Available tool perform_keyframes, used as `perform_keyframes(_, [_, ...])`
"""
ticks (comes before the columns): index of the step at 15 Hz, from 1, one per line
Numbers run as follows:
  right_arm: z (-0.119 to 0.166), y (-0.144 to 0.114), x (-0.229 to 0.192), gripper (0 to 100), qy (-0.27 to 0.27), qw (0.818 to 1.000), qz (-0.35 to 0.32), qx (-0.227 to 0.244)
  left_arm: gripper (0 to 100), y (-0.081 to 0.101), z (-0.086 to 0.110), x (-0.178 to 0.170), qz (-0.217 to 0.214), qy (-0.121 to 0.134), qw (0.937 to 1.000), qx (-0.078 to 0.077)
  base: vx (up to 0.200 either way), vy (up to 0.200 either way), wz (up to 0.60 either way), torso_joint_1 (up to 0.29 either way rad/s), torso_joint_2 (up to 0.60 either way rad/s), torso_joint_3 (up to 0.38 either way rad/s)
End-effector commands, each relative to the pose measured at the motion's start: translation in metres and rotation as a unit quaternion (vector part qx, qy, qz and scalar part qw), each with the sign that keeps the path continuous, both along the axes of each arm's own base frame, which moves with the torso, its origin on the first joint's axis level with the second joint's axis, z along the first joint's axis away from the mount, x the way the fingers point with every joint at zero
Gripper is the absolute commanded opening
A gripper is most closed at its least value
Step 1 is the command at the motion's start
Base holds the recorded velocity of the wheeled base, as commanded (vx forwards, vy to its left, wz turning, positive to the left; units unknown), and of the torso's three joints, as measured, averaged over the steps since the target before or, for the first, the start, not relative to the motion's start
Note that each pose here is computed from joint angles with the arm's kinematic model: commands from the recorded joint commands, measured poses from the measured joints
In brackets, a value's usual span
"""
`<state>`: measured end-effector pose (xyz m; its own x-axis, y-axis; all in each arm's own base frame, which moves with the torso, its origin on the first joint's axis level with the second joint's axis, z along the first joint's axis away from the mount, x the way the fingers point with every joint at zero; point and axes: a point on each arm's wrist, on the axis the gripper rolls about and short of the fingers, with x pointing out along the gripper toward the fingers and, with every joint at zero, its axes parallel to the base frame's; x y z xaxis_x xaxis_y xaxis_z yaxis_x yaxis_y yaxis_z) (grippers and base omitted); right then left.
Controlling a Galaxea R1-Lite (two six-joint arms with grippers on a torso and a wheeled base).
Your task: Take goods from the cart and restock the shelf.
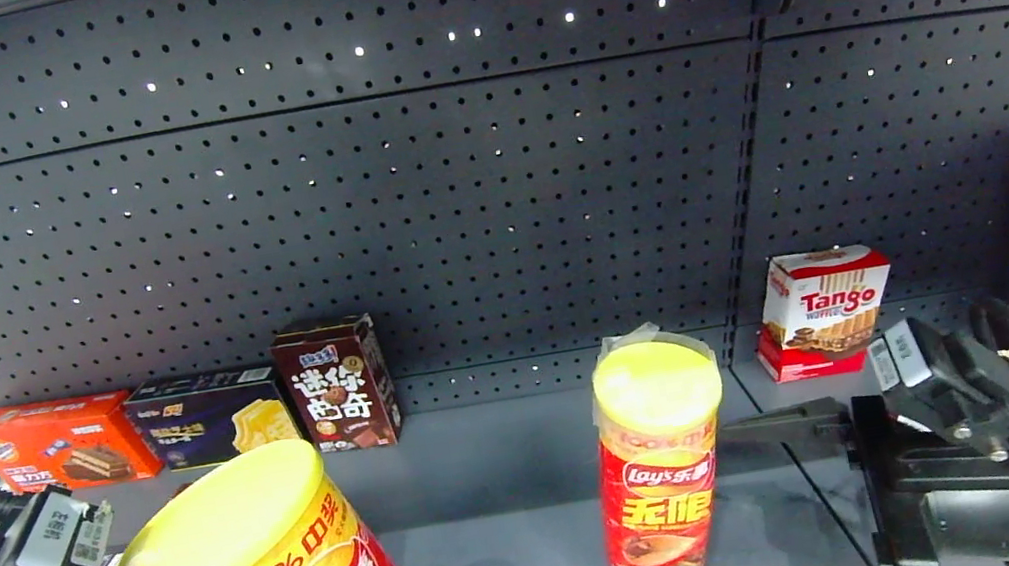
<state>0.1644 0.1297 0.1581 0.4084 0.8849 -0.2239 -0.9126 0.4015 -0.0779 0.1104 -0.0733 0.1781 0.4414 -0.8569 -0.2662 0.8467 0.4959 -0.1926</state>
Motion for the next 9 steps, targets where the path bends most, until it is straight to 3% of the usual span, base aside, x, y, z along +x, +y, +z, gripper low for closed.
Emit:
perform_keyframes(1, [0.03, -0.021, -0.027, 100, -0.04, 0.999, -0.018, 0.025, 0, 0.0, 0.001, 0.0, -0.001, -0.003, 1.0, -0.001, 0.0, 0.0, 0.0, 0.0, 0.0, 0.0])
perform_keyframes(3, [0.04, -0.033, -0.043, 100, -0.041, 0.998, -0.047, 0.018, 0, 0.0, 0.0, 0.0, -0.002, -0.001, 1.0, 0.0, 0.0, 0.0, 0.0, 0.0, 0.0, 0.0])
perform_keyframes(4, [0.043, -0.041, -0.053, 100, -0.046, 0.994, -0.096, 0.005, 0, 0.0, -0.001, -0.001, -0.001, 0.002, 1.0, 0.0, 0.0, 0.0, 0.0, 0.0, 0.0, 0.0])
perform_keyframes(5, [0.046, -0.048, -0.062, 100, -0.063, 0.985, -0.163, 0.0, 0, 0.0, -0.001, -0.001, -0.002, 0.001, 1.0, 0.0, 0.0, 0.0, 0.0, 0.0, 0.0, 0.0])
perform_keyframes(6, [0.046, -0.05, -0.064, 100, -0.067, 0.982, -0.176, -0.001, 0, 0.0, -0.001, -0.001, -0.002, 0.002, 1.0, 0.001, 0.0, 0.0, 0.0, 0.0, 0.0, 0.0])
perform_keyframes(7, [0.043, -0.059, -0.073, 100, -0.08, 0.965, -0.249, -0.008, 0, 0.001, -0.002, -0.002, -0.002, 0.001, 1.0, 0.0, 0.0, 0.0, 0.0, 0.0, 0.0, 0.0])
perform_keyframes(9, [0.034, -0.072, -0.085, 100, -0.079, 0.957, -0.28, 0.001, 0, 0.002, -0.001, -0.003, -0.002, 0.0, 1.0, 0.0, 0.0, 0.0, 0.0, 0.0, 0.0, 0.0])
